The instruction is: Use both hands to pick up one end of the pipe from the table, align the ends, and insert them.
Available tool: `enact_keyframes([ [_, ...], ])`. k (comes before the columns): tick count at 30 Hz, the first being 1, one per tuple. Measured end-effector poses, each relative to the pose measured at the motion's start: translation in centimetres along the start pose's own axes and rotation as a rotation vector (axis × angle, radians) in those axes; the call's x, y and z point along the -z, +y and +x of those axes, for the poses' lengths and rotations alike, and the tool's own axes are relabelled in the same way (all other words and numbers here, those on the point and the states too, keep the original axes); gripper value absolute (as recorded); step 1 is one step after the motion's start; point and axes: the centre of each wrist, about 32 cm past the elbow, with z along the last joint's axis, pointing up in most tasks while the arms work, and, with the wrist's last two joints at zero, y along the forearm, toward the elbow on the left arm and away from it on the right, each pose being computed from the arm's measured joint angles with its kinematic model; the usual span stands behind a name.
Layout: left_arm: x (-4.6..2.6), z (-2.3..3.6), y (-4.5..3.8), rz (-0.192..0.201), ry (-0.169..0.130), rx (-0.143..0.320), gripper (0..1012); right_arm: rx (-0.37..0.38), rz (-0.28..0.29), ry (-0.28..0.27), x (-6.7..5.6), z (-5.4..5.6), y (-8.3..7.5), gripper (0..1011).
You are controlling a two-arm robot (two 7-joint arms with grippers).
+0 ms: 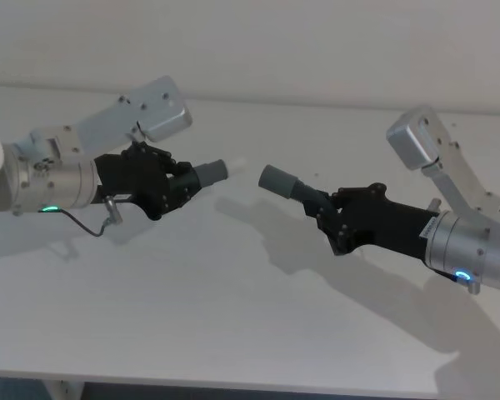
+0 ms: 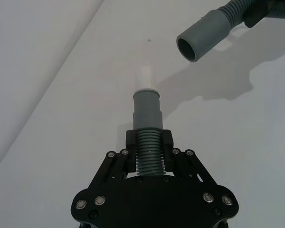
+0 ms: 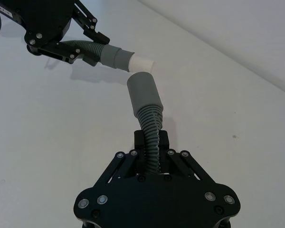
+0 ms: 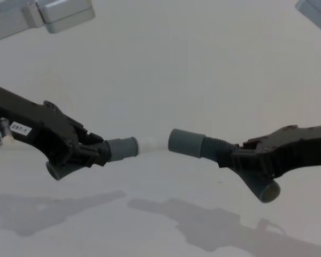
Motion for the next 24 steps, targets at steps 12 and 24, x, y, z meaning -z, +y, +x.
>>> enact_keyframes([
  [12,-0.47,-0.21,1.11,-0.009,-0.030,0.006,305,-0.023,-0.010,0.002,0.4,0.2,0.0,157],
  [24,-0.89,-0.37,1.72,-0.026,-0.029,0.019,305,-0.033,-0.013,0.007,0.6,0.5,0.1,157],
])
